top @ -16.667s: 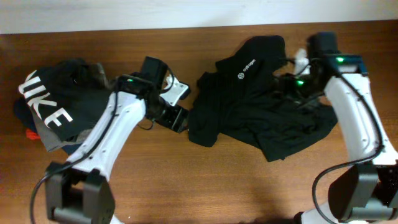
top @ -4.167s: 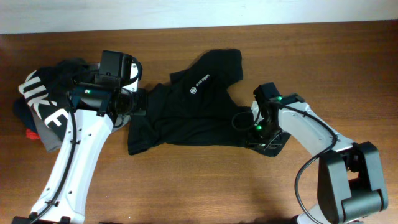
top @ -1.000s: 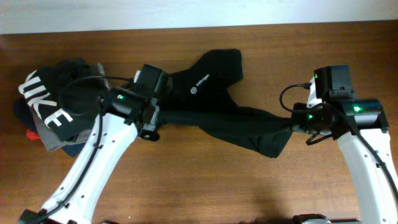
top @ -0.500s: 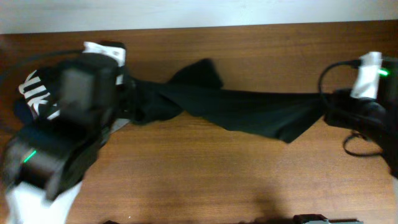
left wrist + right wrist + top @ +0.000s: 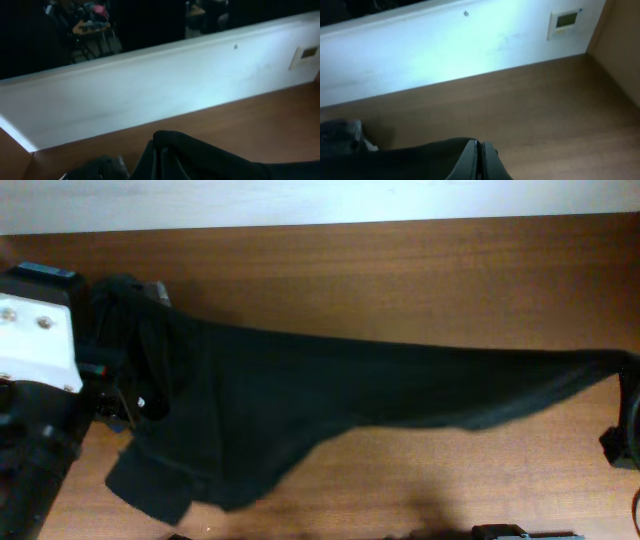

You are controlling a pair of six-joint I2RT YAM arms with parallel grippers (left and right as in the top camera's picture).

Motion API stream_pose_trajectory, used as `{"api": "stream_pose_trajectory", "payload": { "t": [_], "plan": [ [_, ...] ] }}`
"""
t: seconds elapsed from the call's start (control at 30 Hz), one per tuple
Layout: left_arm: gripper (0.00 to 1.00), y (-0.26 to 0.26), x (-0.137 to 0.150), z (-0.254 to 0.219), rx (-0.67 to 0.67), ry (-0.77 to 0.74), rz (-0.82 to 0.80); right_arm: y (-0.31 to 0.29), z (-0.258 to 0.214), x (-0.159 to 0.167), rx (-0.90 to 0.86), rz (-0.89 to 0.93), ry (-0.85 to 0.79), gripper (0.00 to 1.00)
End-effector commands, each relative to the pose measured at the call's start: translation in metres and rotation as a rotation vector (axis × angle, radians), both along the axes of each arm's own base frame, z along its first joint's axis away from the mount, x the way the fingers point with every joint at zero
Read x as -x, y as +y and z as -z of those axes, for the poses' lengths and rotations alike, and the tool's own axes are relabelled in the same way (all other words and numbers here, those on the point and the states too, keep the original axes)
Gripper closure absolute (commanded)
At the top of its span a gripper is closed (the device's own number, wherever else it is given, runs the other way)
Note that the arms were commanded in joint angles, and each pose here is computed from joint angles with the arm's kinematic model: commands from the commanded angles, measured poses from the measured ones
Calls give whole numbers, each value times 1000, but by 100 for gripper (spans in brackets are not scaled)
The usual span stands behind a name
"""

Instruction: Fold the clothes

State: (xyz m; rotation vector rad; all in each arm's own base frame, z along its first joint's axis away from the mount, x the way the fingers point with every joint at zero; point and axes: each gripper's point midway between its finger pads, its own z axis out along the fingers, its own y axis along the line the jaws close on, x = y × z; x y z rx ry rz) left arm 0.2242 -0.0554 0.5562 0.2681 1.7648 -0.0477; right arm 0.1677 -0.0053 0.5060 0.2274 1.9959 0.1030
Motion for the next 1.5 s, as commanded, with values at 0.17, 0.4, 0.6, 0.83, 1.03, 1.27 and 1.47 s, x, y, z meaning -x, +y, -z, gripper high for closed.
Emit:
{"api": "stream_pose_trajectory", "payload": {
  "t": [0.17, 0.4, 0.6, 0.83, 1.03, 1.27, 1.47],
  "plan": [
    [100, -22, -54, 42, -92, 161, 12, -14, 32, -42, 32, 61, 168, 96],
    [100, -56, -135, 106, -217, 334, 35, -19, 86, -119, 45, 72, 399, 96],
    [99, -87, -212, 188, -333, 479, 70, -28, 148, -204, 75, 96, 553, 96],
    [78, -120, -318, 293, -432, 492, 64, -55, 217, -310, 73, 151, 547, 96],
    [17, -96, -363, 318, -484, 428, -122, -98, 255, -339, 52, 221, 563, 31],
    [1, -57, -330, 276, -466, 488, -235, -123, 263, -293, -78, 232, 691, 27],
    [1, -69, -273, 244, -363, 586, -83, -114, 257, -251, -186, 168, 785, 27]
  ]
}}
